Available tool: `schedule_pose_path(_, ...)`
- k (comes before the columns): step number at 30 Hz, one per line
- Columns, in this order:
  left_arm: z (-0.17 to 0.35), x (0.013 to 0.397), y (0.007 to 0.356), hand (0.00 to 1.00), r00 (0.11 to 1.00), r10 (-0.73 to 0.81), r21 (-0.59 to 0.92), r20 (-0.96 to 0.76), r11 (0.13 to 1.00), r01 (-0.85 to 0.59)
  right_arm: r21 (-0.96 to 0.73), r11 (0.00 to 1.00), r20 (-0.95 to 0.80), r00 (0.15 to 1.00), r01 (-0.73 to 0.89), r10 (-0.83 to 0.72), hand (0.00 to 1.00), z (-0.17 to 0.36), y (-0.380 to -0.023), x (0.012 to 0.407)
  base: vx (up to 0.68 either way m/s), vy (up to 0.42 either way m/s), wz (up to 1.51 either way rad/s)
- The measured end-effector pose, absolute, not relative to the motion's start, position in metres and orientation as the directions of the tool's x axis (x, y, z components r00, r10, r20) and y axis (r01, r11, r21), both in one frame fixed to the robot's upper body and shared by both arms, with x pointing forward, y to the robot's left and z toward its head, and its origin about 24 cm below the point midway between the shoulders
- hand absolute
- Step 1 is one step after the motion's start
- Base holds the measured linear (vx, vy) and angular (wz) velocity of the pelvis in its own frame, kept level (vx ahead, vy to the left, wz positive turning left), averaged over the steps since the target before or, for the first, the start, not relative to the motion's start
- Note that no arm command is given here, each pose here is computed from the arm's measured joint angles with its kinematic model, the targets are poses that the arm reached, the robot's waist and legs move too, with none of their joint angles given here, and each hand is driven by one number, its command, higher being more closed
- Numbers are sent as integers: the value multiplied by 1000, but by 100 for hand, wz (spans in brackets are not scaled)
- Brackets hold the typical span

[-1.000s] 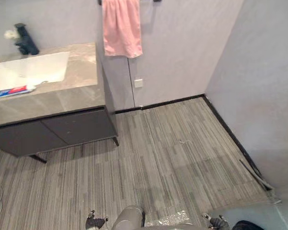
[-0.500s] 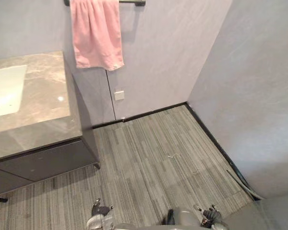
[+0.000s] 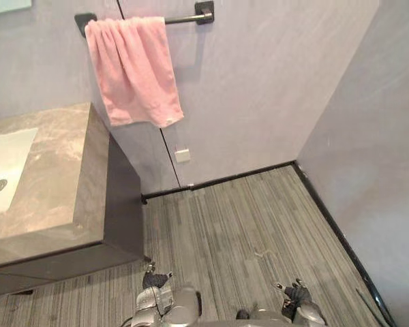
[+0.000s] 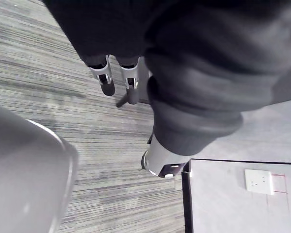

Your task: Organize washtable

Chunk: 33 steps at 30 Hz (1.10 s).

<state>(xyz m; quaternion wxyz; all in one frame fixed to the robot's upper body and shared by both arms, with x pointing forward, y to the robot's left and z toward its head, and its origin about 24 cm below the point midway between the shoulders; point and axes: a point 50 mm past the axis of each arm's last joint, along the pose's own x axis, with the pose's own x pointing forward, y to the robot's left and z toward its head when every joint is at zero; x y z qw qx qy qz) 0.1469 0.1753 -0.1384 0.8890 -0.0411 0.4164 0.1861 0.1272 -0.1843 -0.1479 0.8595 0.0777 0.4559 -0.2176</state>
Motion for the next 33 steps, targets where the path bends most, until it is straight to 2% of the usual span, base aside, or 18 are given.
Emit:
schedule_pose_path(9, -139, 141, 193, 0, 573, 333, 129, -749, 921, -367, -37, 914, -839, 484, 405, -248, 0, -151, -164, 123, 438, 231, 6)
schedule_pose_path(16, -144, 137, 190, 0, 542, 315, 147, -779, 932, -330, -44, 908, -811, 517, 416, -276, 0, -147, -171, 126, 384, 167, 49)
schedule_pose_path(23, -146, 137, 182, 0, 546, 288, 148, -787, 947, -286, -38, 895, -806, 516, 444, -290, 0, -146, -175, 127, 421, -52, 66)
schedule_pose_path(26, -148, 136, 166, 0, 549, 239, 103, -801, 958, -267, -59, 892, -798, 516, 448, -312, 0, -145, -185, 129, 483, -191, 54)
schedule_pose_path(33, -145, 141, 162, 0, 575, 215, 87, -789, 966, -243, -50, 888, -813, 498, 457, -302, 0, -147, -184, 128, 282, -100, 14)
